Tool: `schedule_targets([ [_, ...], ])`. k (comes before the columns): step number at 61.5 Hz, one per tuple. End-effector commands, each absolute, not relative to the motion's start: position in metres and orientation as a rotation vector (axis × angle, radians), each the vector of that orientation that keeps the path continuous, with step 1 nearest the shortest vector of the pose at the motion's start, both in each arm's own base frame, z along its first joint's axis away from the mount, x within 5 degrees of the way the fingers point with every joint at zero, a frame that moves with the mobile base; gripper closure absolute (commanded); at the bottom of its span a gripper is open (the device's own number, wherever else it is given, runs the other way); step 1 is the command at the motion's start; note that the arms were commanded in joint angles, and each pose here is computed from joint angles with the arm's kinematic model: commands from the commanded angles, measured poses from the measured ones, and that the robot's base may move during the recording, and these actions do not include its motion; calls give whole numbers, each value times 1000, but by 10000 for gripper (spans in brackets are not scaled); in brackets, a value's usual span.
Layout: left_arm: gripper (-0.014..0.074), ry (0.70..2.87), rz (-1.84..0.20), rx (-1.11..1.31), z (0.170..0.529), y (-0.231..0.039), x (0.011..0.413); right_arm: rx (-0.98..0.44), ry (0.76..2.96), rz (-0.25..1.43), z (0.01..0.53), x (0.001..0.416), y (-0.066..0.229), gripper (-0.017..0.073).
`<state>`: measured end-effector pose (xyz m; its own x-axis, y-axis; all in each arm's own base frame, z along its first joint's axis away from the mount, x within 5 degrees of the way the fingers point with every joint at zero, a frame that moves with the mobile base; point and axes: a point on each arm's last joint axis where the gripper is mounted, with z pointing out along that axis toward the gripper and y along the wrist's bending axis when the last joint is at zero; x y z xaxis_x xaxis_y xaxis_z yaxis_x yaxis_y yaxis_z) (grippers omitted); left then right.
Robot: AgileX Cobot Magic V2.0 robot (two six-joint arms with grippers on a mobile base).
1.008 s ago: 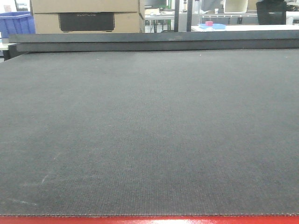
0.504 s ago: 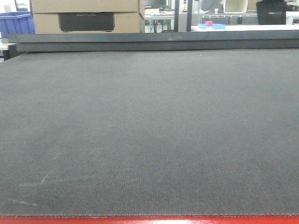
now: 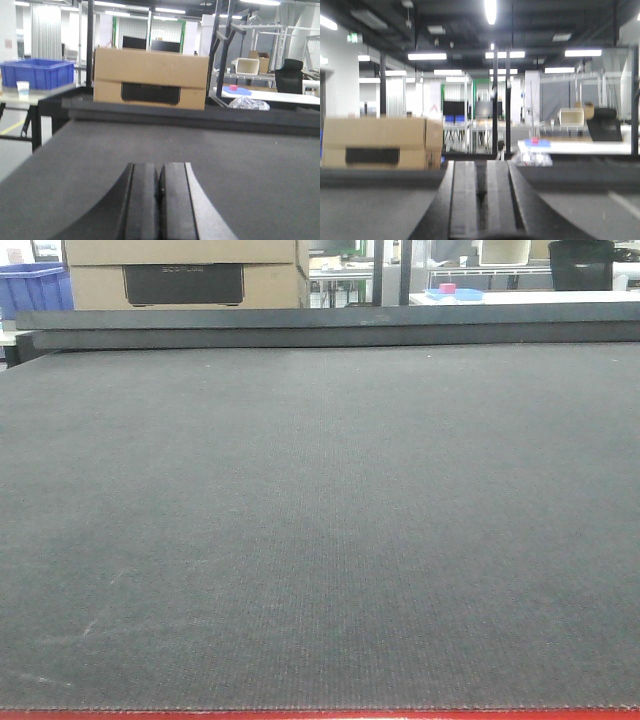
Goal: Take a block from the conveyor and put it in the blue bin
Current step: 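Lower both open grippers toward the green and blue blocks on the belt, then close left gripper on green block and right gripper on blue block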
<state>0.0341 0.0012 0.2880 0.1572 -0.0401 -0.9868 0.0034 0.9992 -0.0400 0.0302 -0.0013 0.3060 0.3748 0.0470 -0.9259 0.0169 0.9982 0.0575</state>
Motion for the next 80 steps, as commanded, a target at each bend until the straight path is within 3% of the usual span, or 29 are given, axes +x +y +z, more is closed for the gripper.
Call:
schedule_targets([
  [1,704,1432,24,-26,318,4,25,59,1254,8,334,25,-1,727],
  [13,704,1528,49,-38,372,6,36,64,1549,13,381,43,-1,727],
  [26,704,1889,41,-88,412,7,86,75,1997,20,401,95,-2,727],
  [39,704,2268,-75,-134,418,-2,148,58,2375,14,388,148,-4,727],
  [50,704,2427,-65,-143,402,-2,189,65,2596,16,353,194,-7,727],
  [56,704,2491,-60,-147,389,-3,207,137,2726,34,333,217,-8,718],
  [63,704,2557,-55,-151,377,-3,220,217,2846,43,313,242,-10,601],
  [75,704,2609,-51,-154,367,-3,229,261,2930,44,283,279,-12,197],
  [80,704,2609,-51,-154,367,-3,229,270,2968,37,270,288,-13,126],
])
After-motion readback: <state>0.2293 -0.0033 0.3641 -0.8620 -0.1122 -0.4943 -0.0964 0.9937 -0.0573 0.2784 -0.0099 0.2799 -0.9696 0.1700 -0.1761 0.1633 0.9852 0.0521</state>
